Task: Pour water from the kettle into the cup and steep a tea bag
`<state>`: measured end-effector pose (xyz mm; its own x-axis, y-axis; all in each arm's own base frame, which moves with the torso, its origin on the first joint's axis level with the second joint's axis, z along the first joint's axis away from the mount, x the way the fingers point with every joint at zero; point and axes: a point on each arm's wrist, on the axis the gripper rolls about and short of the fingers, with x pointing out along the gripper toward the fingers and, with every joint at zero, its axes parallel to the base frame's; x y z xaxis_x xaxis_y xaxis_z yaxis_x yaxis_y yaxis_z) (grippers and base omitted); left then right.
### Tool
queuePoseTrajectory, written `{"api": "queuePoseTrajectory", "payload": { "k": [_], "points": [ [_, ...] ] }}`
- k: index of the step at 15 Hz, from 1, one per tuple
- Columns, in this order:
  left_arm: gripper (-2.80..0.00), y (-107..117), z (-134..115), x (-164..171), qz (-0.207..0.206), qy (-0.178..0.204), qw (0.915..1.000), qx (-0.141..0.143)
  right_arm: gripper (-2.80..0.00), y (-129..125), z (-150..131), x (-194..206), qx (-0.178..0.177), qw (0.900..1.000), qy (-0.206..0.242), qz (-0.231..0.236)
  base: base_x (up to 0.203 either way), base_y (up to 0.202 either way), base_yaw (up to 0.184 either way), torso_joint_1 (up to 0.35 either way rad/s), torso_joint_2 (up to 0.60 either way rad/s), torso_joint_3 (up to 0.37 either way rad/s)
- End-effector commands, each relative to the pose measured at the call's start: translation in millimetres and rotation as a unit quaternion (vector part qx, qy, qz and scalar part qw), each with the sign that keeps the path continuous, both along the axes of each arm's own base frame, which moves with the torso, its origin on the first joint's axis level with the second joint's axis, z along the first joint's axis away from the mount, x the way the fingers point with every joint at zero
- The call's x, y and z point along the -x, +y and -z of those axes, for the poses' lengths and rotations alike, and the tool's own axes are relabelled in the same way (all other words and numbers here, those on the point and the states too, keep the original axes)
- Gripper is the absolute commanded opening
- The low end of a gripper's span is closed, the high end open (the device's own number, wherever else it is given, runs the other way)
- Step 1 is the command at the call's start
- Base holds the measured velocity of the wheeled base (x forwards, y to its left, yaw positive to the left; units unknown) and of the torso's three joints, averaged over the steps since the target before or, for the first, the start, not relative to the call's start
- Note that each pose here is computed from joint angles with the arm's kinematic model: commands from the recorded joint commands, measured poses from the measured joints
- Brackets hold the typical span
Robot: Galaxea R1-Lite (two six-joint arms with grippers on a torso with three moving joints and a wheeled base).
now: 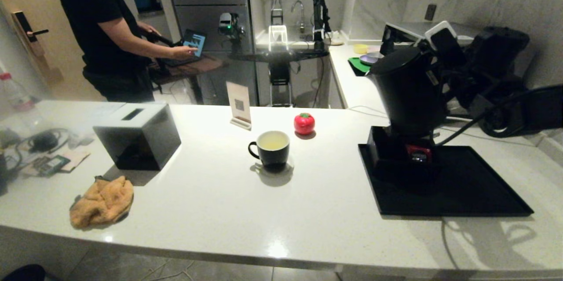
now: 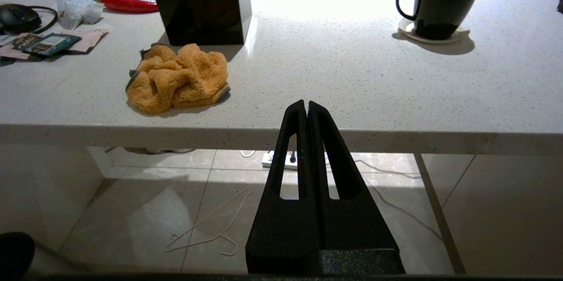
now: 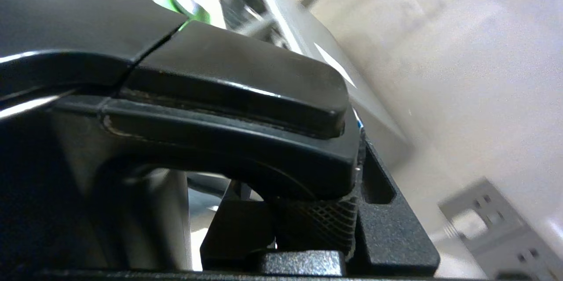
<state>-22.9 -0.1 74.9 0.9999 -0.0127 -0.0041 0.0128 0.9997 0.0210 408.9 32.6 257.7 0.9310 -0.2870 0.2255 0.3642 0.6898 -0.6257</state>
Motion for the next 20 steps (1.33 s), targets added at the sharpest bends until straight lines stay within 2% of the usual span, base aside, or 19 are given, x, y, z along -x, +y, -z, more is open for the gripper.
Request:
{"api": "queuePoseTrajectory", "payload": {
  "k": [1,9,12,14,20],
  "points": [
    [-2.80,0.0,-0.1,-0.1,0.000,0.000,1.0000,0.000,-2.80,-12.3,-4.1,2.4,-0.001,1.000,-0.004,0.011,0.000,0.000,0.000,0.000,0.00,0.000],
    [-2.80,0.0,0.0,-0.1,0.000,0.001,1.0000,0.000,-2.80,-42.2,-7.0,9.8,-0.023,0.999,-0.007,0.024,0.000,0.000,0.000,0.000,0.00,0.000],
    [-2.80,0.0,0.0,-0.1,0.001,0.001,1.0000,0.000,-2.80,-51.2,-8.2,15.1,-0.047,0.998,-0.015,0.029,0.000,0.000,0.000,0.000,0.00,0.000],
    [-2.80,0.0,0.1,-0.1,0.000,0.001,1.0000,0.000,-2.80,-64.2,-8.8,20.3,-0.053,0.997,-0.016,0.044,0.000,0.000,0.000,0.000,0.00,0.000],
    [-2.80,0.0,-0.1,-0.1,0.001,0.000,1.0000,0.000,-2.80,-100.1,-2.5,38.6,-0.100,0.991,-0.020,0.083,0.000,0.000,0.000,0.000,0.00,0.000]
  ]
}}
